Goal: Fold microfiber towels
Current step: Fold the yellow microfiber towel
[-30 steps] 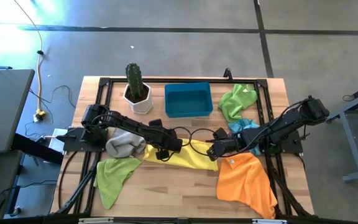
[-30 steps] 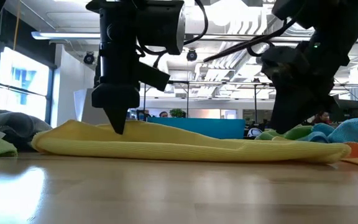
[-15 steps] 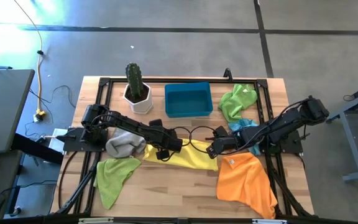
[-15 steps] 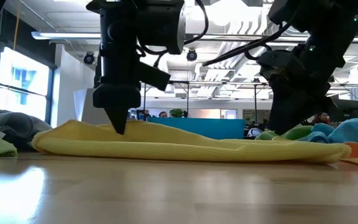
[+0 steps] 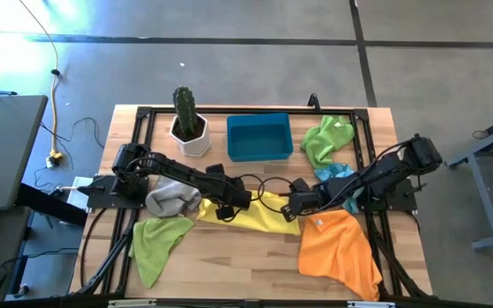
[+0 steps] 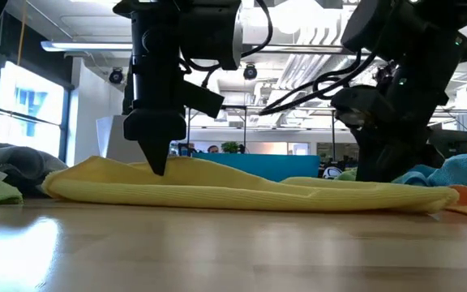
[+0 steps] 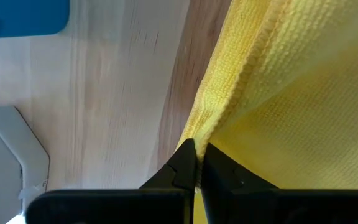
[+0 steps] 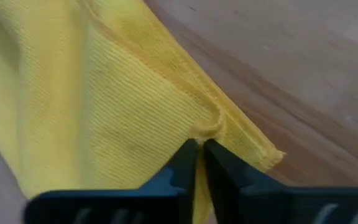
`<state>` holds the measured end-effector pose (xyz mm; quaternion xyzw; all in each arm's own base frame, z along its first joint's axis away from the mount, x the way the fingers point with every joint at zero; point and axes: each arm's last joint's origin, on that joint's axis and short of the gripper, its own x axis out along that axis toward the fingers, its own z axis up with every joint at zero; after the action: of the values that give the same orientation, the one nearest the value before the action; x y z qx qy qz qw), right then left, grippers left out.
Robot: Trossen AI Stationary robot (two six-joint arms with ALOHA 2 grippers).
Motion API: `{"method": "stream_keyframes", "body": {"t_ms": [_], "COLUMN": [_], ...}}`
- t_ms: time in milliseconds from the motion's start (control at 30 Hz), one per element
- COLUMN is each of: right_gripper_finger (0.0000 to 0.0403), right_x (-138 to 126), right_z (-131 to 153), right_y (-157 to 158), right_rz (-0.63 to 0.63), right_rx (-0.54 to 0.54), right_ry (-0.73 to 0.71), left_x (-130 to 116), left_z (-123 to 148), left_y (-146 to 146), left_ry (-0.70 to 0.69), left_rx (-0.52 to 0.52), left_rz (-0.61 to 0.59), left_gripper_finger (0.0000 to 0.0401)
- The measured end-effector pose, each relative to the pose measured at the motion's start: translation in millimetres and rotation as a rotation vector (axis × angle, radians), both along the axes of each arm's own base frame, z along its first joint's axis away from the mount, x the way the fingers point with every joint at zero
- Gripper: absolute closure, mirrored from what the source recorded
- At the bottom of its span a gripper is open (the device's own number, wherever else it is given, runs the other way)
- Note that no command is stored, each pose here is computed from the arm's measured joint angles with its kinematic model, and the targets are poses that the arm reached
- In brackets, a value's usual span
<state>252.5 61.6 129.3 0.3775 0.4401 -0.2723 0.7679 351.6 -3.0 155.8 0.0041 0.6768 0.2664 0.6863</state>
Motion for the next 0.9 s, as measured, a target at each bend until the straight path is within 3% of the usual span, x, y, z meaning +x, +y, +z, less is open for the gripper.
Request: {"method": "stream_keyframes", "body": {"t_ms": [900], "right_gripper_finger": [0.0403], "right_x": [-31.2], "right_z": [36.8], "right_y": [-9.2], "right_rz": [-0.086], "right_rx": [-0.005], "right_ry": [0.035], "left_x": [-1.4], "left_z": [6.4], "left_y": [1.1], "left_ry": [-0.012], "left_rx": [0.033], "left_rz": [-0.003], "left_gripper_finger": [0.0396]}}
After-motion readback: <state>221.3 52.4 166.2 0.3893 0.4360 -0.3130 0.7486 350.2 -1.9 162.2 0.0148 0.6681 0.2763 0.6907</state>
